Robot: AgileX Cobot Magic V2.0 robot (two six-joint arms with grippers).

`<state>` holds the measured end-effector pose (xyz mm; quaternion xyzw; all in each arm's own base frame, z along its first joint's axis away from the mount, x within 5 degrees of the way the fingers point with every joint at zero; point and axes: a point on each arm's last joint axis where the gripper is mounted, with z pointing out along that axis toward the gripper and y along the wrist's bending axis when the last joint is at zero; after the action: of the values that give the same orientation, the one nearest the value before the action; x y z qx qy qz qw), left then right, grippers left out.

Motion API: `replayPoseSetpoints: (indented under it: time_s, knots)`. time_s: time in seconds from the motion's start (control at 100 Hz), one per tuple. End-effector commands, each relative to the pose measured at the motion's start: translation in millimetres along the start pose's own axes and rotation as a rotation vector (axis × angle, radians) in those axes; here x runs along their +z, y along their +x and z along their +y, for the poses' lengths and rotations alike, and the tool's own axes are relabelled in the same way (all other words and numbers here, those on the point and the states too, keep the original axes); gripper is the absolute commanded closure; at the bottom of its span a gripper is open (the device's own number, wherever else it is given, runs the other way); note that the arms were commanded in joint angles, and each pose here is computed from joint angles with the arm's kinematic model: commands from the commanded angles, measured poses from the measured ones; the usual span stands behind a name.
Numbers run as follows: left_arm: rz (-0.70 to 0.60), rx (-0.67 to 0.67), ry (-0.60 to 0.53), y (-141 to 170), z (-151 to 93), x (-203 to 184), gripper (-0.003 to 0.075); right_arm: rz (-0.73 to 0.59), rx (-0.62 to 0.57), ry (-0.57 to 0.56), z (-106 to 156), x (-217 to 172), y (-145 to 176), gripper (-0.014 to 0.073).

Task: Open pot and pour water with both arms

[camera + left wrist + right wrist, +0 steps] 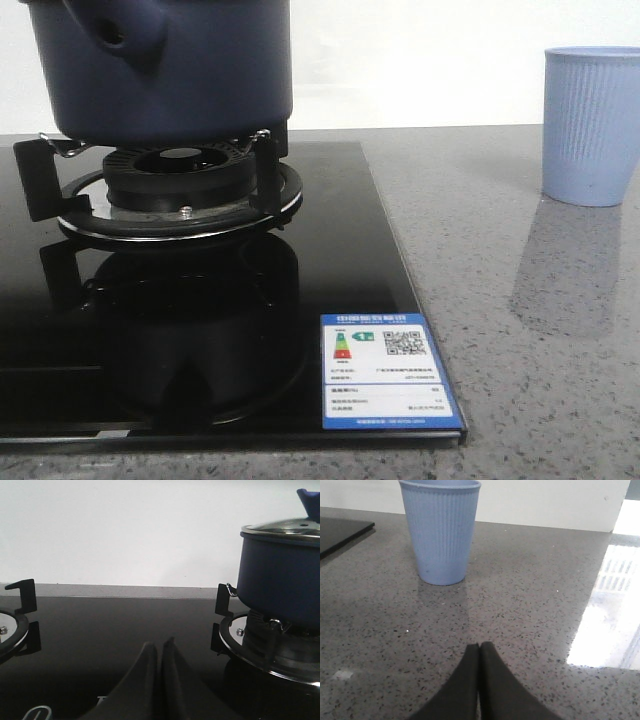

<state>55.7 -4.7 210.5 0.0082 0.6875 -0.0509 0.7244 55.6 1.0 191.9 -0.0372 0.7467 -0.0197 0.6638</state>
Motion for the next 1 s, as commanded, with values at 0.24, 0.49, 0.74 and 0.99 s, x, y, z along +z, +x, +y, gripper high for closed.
replayPoseSetpoints:
  time_s: [0.24, 0.49, 0.74, 0.99]
  knots:
    - [-0.085, -0.010, -0.004, -3.5, 0.6, -1.9, 0.0736, -0.083, -0.009, 0.006, -0.1, -0.7, -2.4, 0.0656]
    - [-0.085, -0.010, -0.004, -3.5, 0.6, -1.9, 0.0736, -0.086, -0.009, 0.006, -0.2, -0.8, -2.7, 0.0656]
    - [-0.089, -0.010, -0.004, -3.9, 0.6, -1.9, 0.0736, -0.094, 0.000, 0.005, -0.1, -0.8, -3.4, 0.0656]
    - [-0.090, -0.010, -0.004, -4.0, 0.6, -1.9, 0.0736, -0.096, 0.060, -0.004, 0.5, -0.8, -3.6, 0.0656]
